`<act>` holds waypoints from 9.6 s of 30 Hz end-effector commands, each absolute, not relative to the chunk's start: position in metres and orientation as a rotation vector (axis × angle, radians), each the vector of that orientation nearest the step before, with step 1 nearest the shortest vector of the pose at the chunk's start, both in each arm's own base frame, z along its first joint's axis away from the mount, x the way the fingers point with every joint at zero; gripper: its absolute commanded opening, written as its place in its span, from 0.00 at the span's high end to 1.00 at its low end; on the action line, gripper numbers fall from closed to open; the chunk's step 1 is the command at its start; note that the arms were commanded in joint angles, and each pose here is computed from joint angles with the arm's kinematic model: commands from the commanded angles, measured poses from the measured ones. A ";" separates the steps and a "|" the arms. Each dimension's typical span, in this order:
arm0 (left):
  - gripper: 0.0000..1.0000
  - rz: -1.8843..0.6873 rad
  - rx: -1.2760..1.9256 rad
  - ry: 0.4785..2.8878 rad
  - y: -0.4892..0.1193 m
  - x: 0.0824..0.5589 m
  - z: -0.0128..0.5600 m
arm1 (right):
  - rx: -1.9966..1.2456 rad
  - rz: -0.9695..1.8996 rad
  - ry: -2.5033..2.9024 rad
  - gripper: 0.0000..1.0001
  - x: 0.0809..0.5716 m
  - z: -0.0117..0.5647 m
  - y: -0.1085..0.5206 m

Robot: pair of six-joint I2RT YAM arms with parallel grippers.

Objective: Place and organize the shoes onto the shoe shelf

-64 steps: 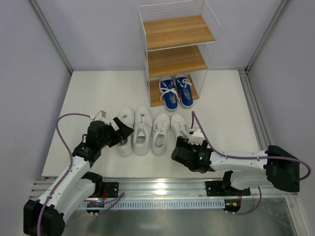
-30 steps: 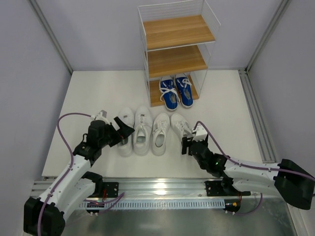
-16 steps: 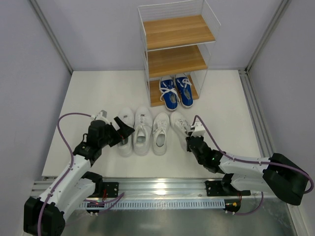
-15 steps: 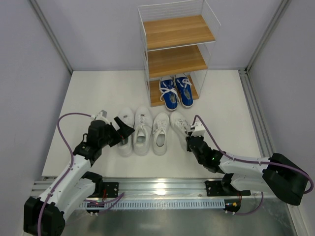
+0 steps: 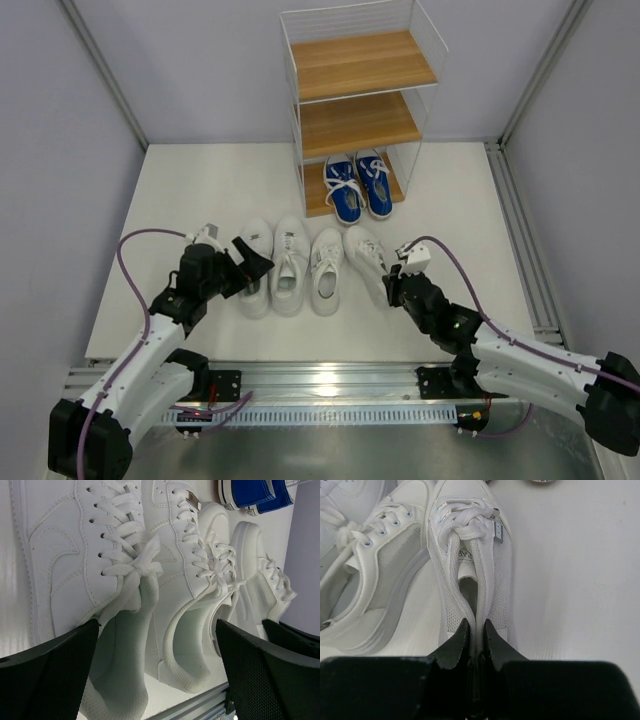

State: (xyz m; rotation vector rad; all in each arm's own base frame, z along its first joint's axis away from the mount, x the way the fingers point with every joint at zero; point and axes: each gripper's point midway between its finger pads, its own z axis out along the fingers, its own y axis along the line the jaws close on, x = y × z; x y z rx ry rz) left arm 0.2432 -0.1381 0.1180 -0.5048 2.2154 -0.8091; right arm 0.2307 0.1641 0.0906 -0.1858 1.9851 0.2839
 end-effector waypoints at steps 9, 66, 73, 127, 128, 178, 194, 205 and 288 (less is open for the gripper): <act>0.00 -0.718 -0.524 2.258 -0.128 0.247 0.104 | -0.158 0.309 1.755 0.96 0.232 0.227 0.146; 0.00 -0.732 -0.504 2.165 -0.122 0.239 0.140 | 0.034 0.121 1.569 0.96 0.506 0.395 0.134; 0.00 -0.731 -0.505 2.173 -0.122 0.238 0.138 | 0.063 0.113 1.540 0.96 0.506 0.391 0.129; 0.00 -0.712 -0.503 2.188 -0.121 0.241 0.132 | -0.222 0.576 1.789 0.27 0.223 0.153 0.257; 0.00 -0.709 -0.508 2.192 -0.121 0.242 0.130 | -0.205 0.569 1.788 0.27 0.219 0.149 0.261; 0.00 -0.728 -0.507 2.222 -0.126 0.241 0.121 | -0.358 0.265 2.098 0.32 0.219 0.066 0.239; 0.00 -0.716 -0.511 2.226 -0.124 0.240 0.118 | -0.182 0.279 2.039 0.25 0.238 0.067 0.251; 0.00 -0.709 -0.509 2.230 -0.123 0.240 0.116 | -0.206 0.255 2.040 0.93 0.238 0.062 0.247; 0.00 -0.705 -0.510 2.163 -0.117 0.237 0.140 | -0.103 0.159 1.618 0.75 0.489 0.389 0.228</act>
